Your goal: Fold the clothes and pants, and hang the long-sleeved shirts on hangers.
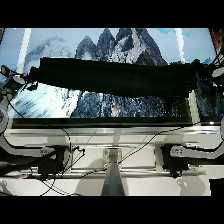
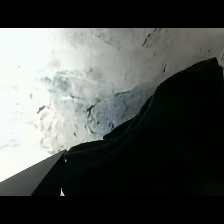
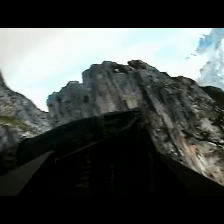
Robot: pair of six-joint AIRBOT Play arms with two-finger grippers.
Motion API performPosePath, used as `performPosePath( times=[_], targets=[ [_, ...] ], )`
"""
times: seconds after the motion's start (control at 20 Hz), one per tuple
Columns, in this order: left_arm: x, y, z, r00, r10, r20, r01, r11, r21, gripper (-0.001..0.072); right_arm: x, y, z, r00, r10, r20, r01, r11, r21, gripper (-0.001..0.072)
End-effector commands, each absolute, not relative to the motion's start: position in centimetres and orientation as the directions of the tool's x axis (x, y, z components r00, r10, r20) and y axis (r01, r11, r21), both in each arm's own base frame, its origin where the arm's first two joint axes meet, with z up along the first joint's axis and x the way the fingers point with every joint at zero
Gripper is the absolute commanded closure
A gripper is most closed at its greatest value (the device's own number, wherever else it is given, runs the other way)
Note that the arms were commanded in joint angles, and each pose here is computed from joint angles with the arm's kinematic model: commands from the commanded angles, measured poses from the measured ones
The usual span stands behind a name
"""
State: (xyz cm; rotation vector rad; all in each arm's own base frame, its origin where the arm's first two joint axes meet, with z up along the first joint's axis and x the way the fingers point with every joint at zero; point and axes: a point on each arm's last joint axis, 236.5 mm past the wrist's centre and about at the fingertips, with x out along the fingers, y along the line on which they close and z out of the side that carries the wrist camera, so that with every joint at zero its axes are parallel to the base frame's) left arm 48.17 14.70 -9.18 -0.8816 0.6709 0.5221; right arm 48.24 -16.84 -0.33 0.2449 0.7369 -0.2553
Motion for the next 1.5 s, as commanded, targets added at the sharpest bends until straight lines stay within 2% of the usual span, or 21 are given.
performPosePath(
  times=[0.0, 0.05, 0.1, 0.15, 0.2, 0.3, 0.4, 0.5, 0.75, 0.85, 1.05, 1.3, 1.45],
  targets=[
    [49.1, 14.4, -10.3, 0.686, 0.151, -0.712, -0.636, 0.600, -0.486, 0.0271, 49.4, -13.3, 1.4, 0.702, -0.054, -0.711, 0.215, 0.967, 0.139, 0.0019],
    [49.7, 14.5, -9.5, 0.699, 0.152, -0.699, -0.606, 0.645, -0.465, 0.0507, 50.2, -11.9, 2.5, 0.712, -0.034, -0.701, 0.181, 0.974, 0.137, 0.0051],
    [50.5, 14.6, -8.2, 0.718, 0.155, -0.679, -0.571, 0.689, -0.446, 0.0683, 51.1, -10.5, 3.7, 0.729, -0.015, -0.685, 0.146, 0.980, 0.135, 0.0206],
    [51.3, 14.5, -6.4, 0.740, 0.153, -0.655, -0.531, 0.732, -0.428, 0.0685, 52.0, -9.2, 5.0, 0.750, 0.000, -0.662, 0.114, 0.985, 0.129, 0.0420],
    [52.0, 14.3, -4.3, 0.762, 0.147, -0.631, -0.483, 0.778, -0.402, 0.0686, 53.0, -7.8, 6.4, 0.774, 0.014, -0.633, 0.083, 0.989, 0.123, 0.0531],
    [53.0, 13.3, 1.4, 0.808, 0.114, -0.578, -0.347, 0.885, -0.310, 0.0686, 55.0, -4.6, 9.5, 0.828, 0.045, -0.559, 0.019, 0.994, 0.107, 0.0666],
    [52.4, 11.3, 7.3, 0.839, 0.058, -0.541, -0.224, 0.943, -0.246, 0.0686, 56.3, -0.3, 11.5, 0.854, 0.102, -0.510, -0.054, 0.993, 0.108, 0.0667],
    [50.5, 9.1, 12.4, 0.861, 0.009, -0.508, -0.147, 0.961, -0.233, 0.0686, 56.8, 5.1, 12.0, 0.844, 0.187, -0.503, -0.119, 0.979, 0.166, 0.0667],
    [44.4, 3.8, 20.4, 0.879, -0.105, -0.466, -0.004, 0.974, -0.228, 0.0685, 54.7, 23.7, 10.1, 0.705, 0.475, -0.527, -0.354, 0.879, 0.318, 0.0667],
    [43.0, 2.1, 22.1, 0.884, -0.135, -0.447, 0.038, 0.975, -0.219, 0.0685, 52.7, 31.0, 9.5, 0.647, 0.571, -0.504, -0.406, 0.819, 0.406, 0.0667],
    [41.8, -0.5, 24.0, 0.893, -0.182, -0.412, 0.101, 0.973, -0.209, 0.0685, 46.7, 43.5, 6.3, 0.501, 0.713, -0.491, -0.380, 0.691, 0.615, 0.0667],
    [42.3, -1.6, 24.8, 0.899, -0.229, -0.372, 0.114, 0.945, -0.306, 0.0685, 36.5, 55.8, 2.4, 0.260, 0.838, -0.480, -0.358, 0.545, 0.758, 0.0667],
    [42.8, -1.5, 23.9, 0.892, -0.230, -0.389, 0.107, 0.944, -0.312, 0.0685, 32.3, 59.2, 2.0, 0.175, 0.861, -0.477, -0.393, 0.505, 0.769, 0.0667]
  ],
)
